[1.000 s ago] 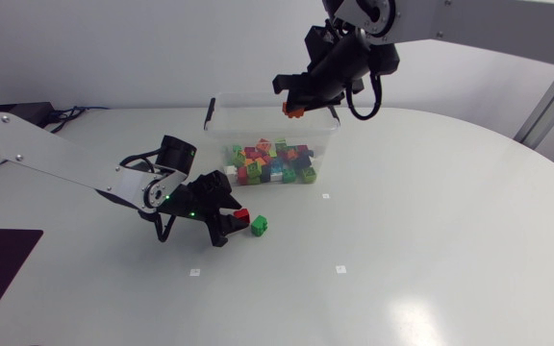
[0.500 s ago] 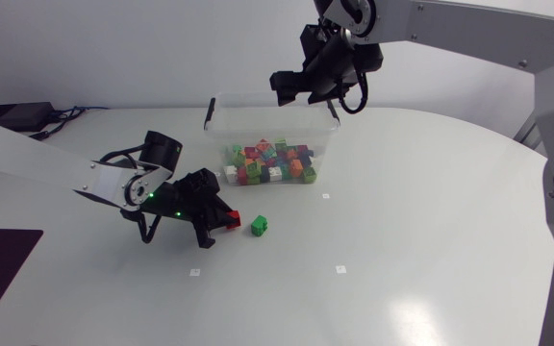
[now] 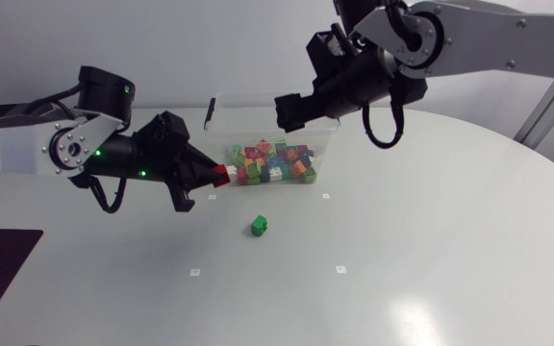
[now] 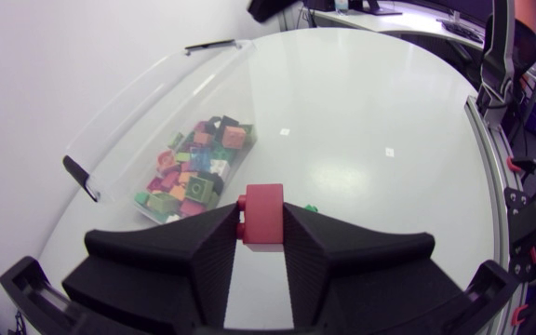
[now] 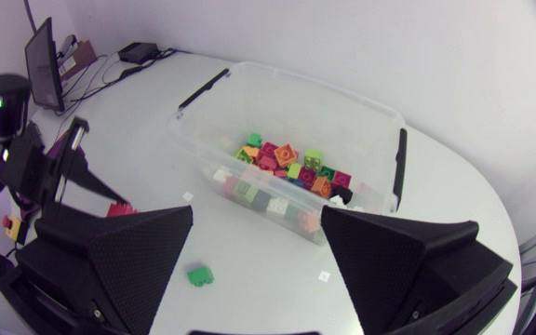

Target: Place the duplo bricks in the container

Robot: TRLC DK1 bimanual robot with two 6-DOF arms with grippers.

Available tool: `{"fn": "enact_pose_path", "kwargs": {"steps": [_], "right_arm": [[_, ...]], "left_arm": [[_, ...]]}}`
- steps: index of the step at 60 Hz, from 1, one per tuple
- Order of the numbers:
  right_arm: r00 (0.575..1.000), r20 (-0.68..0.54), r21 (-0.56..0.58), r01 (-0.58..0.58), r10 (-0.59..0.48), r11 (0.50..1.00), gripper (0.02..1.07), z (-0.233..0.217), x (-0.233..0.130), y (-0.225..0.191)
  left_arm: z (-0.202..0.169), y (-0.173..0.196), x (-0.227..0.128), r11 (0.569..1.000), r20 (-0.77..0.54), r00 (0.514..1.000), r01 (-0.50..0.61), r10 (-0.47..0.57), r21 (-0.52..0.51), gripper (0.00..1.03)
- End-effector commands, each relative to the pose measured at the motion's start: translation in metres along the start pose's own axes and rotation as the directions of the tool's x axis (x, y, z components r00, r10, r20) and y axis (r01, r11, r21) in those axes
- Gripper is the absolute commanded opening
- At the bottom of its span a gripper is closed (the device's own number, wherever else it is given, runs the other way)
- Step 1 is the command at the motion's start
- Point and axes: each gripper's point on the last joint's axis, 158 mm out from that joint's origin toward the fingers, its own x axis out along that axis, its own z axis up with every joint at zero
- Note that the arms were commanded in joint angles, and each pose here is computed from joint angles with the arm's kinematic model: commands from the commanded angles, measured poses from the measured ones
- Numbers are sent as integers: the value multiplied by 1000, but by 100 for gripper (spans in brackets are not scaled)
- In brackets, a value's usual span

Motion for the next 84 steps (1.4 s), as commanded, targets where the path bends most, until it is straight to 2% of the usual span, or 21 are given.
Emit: {"fn": "enact_pose_path", "kwargs": {"steps": [1, 11, 22, 26, 30, 32, 50, 52, 57, 59, 73, 84], "right_arm": [[999, -40, -44, -18, 17, 999, 102, -22, 6, 11], [990, -134, -76, -53, 42, 996, 102, -65, 18, 26], [974, -214, -114, -101, 75, 988, 102, -106, 31, 44], [966, -247, -142, -119, 81, 983, 102, -120, 37, 50], [958, -275, -157, -126, 79, 980, 102, -133, 44, 53], [955, -285, -161, -132, 81, 978, 102, -138, 46, 56], [926, -369, -202, -163, 80, 966, 102, -170, 71, 66], [924, -375, -206, -168, 81, 964, 102, -171, 74, 68], [917, -392, -224, -169, 70, 960, 102, -176, 82, 71], [916, -396, -229, -170, 68, 958, 102, -176, 85, 70], [901, -430, -272, -189, 56, 944, 102, -170, 110, 70], [876, -479, -299, -219, 52, 929, 102, -175, 125, 70]], "left_arm": [[36, 22, -15, 999, 67, 997, -47, 48, -21, 19], [73, 54, -17, 993, 127, 987, -88, 97, -74, 19], [93, 91, 5, 986, 142, 982, -106, 125, -132, 20], [94, 103, 18, 982, 132, 981, -120, 139, -143, 23], [93, 116, 32, 978, 119, 981, -134, 153, -157, 34], [92, 120, 39, 977, 111, 981, -139, 158, -159, 36], [88, 152, 70, 964, 90, 976, -179, 200, -196, 37], [87, 154, 72, 963, 86, 975, -185, 205, -198, 50], [84, 157, 72, 960, 77, 974, -196, 215, -200, 92], [84, 157, 71, 960, 77, 973, -198, 216, -200, 98], [84, 143, 34, 956, 75, 968, -222, 239, -190, 98], [73, 131, -1, 940, 55, 950, -295, 308, -170, 98]]}}
